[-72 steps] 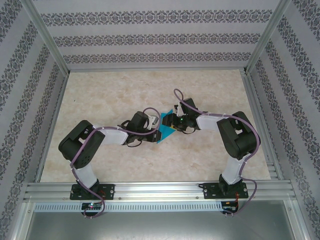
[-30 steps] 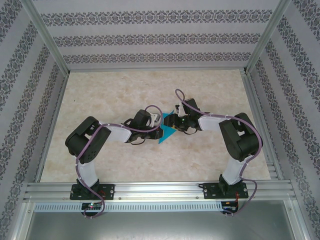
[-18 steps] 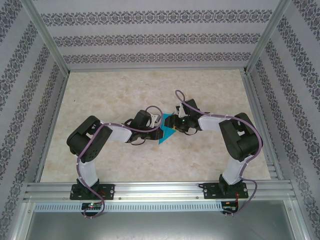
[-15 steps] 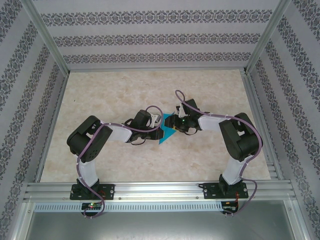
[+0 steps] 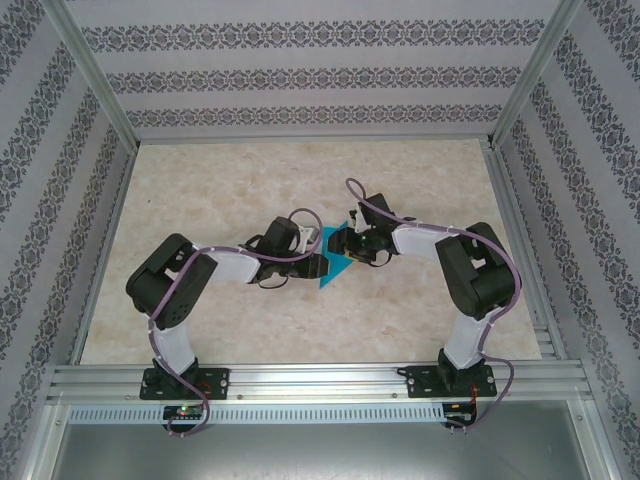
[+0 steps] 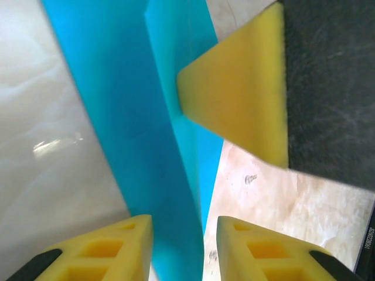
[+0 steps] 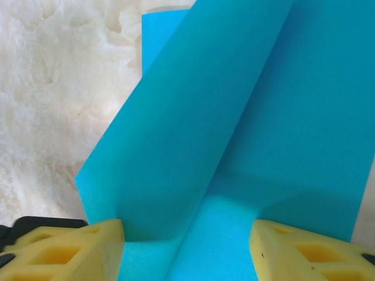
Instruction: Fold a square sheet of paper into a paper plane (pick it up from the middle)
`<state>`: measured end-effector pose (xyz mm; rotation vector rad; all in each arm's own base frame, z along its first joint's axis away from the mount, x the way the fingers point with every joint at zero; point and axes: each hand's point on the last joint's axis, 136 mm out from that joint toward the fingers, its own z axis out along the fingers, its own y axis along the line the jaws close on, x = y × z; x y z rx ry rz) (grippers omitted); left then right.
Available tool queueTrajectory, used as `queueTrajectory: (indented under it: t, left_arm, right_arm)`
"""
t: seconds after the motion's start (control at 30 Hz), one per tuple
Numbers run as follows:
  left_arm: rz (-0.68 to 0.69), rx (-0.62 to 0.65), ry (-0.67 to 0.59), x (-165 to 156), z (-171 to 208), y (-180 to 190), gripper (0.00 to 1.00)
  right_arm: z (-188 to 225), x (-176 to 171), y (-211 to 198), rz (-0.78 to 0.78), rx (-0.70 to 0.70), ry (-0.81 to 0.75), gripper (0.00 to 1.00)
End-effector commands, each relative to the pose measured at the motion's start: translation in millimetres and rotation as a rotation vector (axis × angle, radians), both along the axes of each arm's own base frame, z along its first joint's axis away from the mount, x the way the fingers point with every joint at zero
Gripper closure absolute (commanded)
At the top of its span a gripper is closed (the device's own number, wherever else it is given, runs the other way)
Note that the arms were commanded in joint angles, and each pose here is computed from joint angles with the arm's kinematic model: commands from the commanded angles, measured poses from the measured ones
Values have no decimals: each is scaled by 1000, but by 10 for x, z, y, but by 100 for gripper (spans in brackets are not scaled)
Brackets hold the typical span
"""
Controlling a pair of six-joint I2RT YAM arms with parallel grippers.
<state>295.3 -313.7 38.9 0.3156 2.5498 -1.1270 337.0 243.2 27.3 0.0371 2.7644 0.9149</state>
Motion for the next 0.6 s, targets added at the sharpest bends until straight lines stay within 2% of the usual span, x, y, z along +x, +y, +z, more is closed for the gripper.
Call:
queueTrajectory:
  t: [0.0, 0.13, 0.23, 0.37, 0.57]
  left_arm:
    - [43, 41, -12, -6, 91, 212, 64]
    - [109, 43, -35, 69, 220, 327, 65]
    - [134, 6, -48, 132, 319, 288, 71]
    - [129, -75, -44, 202, 406, 154, 79]
    - [98, -128, 19, 206, 361, 3, 82]
  right_arm:
    - [-285, -102, -136, 2, -120, 54, 40]
    - [-339, -124, -146, 9, -152, 69, 40]
    - [-371, -134, -157, 13, -189, 78, 40]
    - [-447, -158, -217, 2, -254, 104, 40]
    - [-549, -201, -316, -28, -345, 154, 36]
